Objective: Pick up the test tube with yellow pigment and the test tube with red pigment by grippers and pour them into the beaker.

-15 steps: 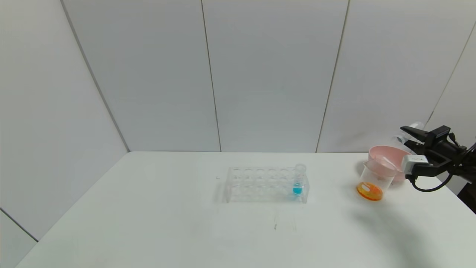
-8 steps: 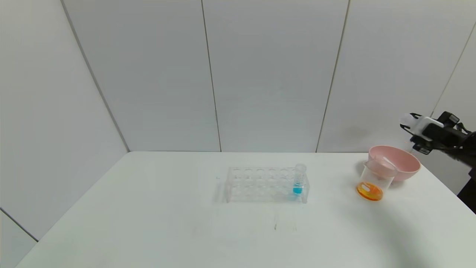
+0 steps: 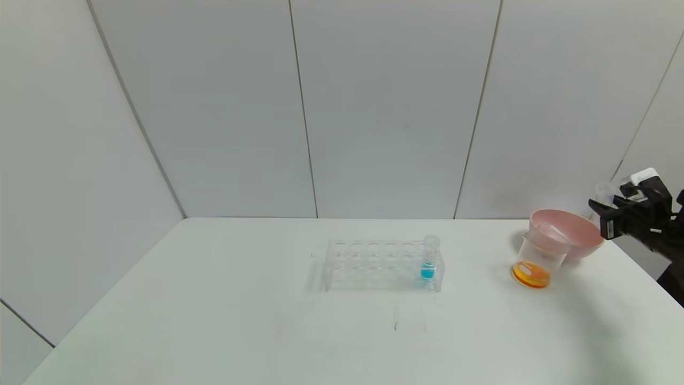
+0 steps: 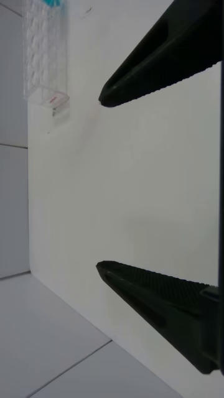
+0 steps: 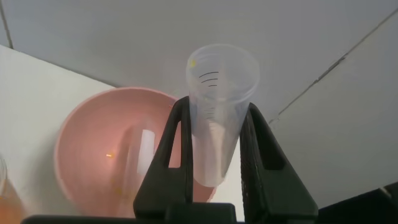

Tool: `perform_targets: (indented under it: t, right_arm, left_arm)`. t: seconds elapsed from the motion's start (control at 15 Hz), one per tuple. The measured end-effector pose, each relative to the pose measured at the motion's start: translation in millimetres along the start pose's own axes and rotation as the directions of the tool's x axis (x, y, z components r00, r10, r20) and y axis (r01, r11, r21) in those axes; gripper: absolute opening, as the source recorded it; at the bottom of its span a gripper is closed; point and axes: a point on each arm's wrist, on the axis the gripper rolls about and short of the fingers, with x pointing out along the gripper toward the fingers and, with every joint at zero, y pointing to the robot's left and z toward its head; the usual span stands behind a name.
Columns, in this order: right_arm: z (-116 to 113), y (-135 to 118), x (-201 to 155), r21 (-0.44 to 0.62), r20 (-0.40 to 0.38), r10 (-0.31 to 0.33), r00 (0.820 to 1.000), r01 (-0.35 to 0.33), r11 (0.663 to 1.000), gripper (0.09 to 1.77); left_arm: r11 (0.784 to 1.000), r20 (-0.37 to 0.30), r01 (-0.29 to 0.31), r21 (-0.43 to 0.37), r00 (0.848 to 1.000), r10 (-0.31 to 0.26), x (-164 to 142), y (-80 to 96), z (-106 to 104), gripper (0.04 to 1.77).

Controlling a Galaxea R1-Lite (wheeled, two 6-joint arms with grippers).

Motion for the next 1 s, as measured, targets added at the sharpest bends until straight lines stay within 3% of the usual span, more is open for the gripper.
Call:
perform_targets:
  t: [0.13,0.33,0.6,0.8,1.0]
  right_arm:
    - [-12,5,4,0.077,-0.026,0.012,1.0,-0.01,0.997,0.49]
    - [-10,14,9,0.245,-0.017,0.035,0.999,-0.03,0.969,0.49]
    - [-6,21,10,0.26,-0.009,0.055,0.998,-0.051,0.964,0.96]
    - [3,20,10,0.254,0.016,0.051,0.999,-0.053,0.966,1.2]
    - [29,11,1,0.242,0.076,0.019,0.997,-0.037,0.969,1.36]
  left_arm:
    - [1.0,0.0,0.0,0.0,1.0,0.0,0,0.0,0,1.76]
    - [1.0,0.0,0.0,0.0,1.0,0.0,0,0.0,0,1.76]
    - [1.0,0.0,0.0,0.0,1.0,0.0,0,0.0,0,1.76]
    - [1.0,0.0,0.0,0.0,1.0,0.0,0,0.0,0,1.76]
    - [1.0,0.0,0.0,0.0,1.0,0.0,0,0.0,0,1.76]
